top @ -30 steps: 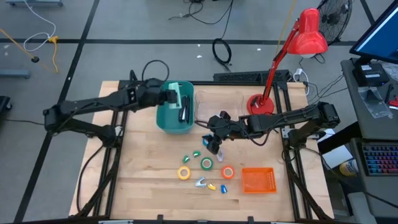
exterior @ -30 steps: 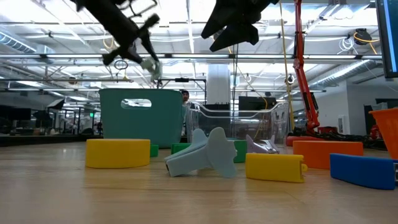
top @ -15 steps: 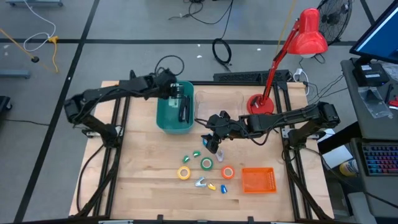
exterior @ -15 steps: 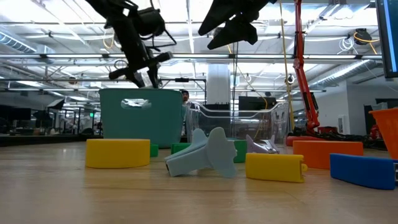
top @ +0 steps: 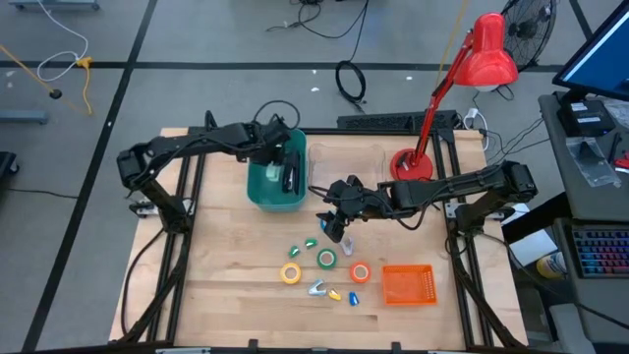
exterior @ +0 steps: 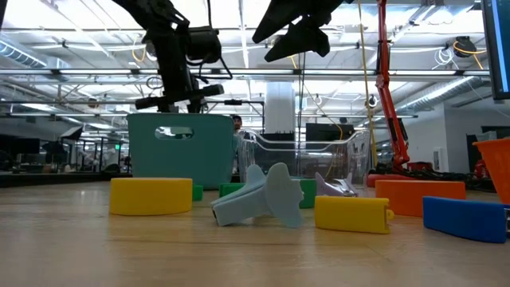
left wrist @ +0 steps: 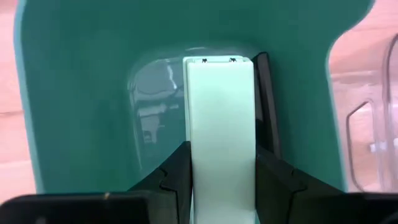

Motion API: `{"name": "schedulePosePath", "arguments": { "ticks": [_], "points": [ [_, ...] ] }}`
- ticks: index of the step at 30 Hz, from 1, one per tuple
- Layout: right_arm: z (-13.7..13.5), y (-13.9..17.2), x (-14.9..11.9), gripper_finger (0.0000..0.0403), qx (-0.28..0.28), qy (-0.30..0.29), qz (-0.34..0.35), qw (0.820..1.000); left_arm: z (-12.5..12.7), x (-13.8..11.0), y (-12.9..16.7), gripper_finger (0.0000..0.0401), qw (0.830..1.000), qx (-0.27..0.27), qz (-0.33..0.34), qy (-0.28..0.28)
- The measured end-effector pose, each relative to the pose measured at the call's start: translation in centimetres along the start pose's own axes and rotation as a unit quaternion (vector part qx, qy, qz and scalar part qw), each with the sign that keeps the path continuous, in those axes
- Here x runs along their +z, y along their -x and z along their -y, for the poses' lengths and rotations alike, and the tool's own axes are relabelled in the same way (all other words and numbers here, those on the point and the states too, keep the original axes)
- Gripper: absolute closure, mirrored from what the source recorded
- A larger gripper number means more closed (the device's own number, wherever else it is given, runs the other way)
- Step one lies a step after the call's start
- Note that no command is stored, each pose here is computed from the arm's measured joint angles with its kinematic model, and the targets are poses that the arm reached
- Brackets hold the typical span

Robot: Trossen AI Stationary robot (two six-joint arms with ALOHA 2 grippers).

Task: Pick and place Stapler, Stapler remover, tape
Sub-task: Put the large light blue stapler into the blue bin

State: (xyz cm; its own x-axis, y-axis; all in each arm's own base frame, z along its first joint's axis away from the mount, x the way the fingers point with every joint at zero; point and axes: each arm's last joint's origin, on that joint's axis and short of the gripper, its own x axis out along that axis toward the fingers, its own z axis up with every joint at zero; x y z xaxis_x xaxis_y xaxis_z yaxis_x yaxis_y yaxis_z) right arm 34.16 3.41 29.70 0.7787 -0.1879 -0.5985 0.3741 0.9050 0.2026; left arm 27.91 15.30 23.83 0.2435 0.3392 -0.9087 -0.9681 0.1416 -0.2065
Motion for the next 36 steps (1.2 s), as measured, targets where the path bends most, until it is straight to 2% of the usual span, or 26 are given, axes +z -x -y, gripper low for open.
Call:
{"name": "schedulePosePath", "arguments": {
  "ticks": [4,9,19,36],
  "points": [
    [0.0,0.0,0.0,0.0179,0.000,0.001,0.000,1.000,0.0,0.0,-0.3,0.0278,1.000,0.005,-0.001,0.005],
    [0.0,0.0,0.0,0.0179,0.000,0.001,-0.001,1.000,0.4,-0.6,-2.2,0.0278,0.999,0.030,-0.017,0.004],
    [0.0,0.0,-0.1,0.0179,0.000,0.001,-0.004,1.000,0.7,-0.6,-4.5,0.0278,0.999,0.034,-0.035,0.005],
    [0.0,0.0,-0.1,0.0179,0.000,0.001,-0.004,1.000,0.5,-0.2,-4.8,0.0278,0.999,0.034,-0.039,0.012]
  ]
}}
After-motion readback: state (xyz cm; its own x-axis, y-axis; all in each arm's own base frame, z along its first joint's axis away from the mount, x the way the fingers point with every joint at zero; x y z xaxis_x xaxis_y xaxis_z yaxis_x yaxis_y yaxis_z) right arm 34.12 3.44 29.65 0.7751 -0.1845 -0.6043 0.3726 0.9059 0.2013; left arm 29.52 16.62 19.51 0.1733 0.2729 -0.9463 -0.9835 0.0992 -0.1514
